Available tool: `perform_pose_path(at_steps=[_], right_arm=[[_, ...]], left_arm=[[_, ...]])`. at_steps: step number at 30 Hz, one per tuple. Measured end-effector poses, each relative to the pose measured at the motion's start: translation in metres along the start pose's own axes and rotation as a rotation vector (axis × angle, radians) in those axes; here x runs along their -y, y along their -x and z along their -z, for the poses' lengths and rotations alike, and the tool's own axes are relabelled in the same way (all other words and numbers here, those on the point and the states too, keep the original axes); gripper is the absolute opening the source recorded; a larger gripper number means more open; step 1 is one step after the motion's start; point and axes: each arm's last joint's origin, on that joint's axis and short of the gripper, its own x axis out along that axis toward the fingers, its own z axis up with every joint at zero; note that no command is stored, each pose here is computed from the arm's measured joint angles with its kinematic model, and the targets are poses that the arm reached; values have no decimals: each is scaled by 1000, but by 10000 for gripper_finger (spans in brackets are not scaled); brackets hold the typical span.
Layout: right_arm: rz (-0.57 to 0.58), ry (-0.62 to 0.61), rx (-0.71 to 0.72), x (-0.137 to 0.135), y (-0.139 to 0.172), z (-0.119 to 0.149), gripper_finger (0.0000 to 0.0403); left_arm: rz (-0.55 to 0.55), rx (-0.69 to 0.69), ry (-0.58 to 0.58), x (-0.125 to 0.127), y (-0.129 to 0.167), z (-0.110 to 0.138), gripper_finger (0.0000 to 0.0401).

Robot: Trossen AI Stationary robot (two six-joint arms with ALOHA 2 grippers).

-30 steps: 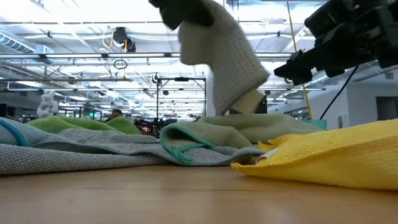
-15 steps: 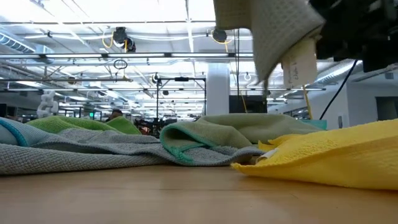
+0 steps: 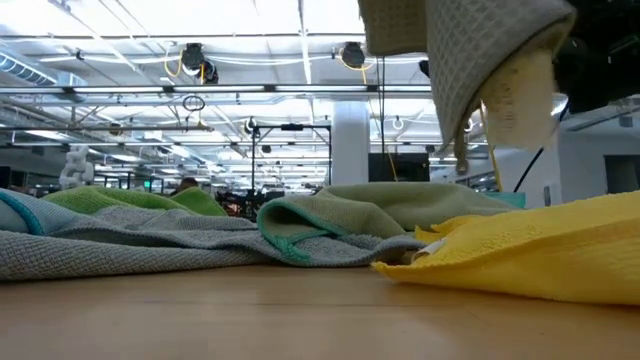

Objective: Fold microfiber towels
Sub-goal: Put the folded gray microfiber cloth into the bin

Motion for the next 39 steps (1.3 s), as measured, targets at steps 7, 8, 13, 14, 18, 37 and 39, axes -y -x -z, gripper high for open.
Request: perform_pose_path(at_steps=[7, 8, 13, 14, 18, 37, 39], right_arm=[[-62, 18, -59, 6, -12, 4, 380], [-75, 19, -66, 7, -16, 4, 380], [-184, 19, -99, 9, -27, 7, 380], [-211, 13, -109, 9, -28, 8, 380], [-252, -2, -134, 8, -32, 12, 365], [-158, -24, -109, 8, -34, 12, 55], [-161, -60, -133, 14, -30, 10, 64]], left_arm=[[50, 25, -20, -4, -8, 8, 17], [55, 25, -23, -4, -9, 10, 17], [49, 13, -24, -9, -14, 15, 17], [48, 10, -18, -9, -15, 16, 17], [28, -18, -22, -10, -15, 18, 17], [-45, -120, -134, -11, -13, 19, 17], [-48, -125, -147, -13, -15, 20, 17]])
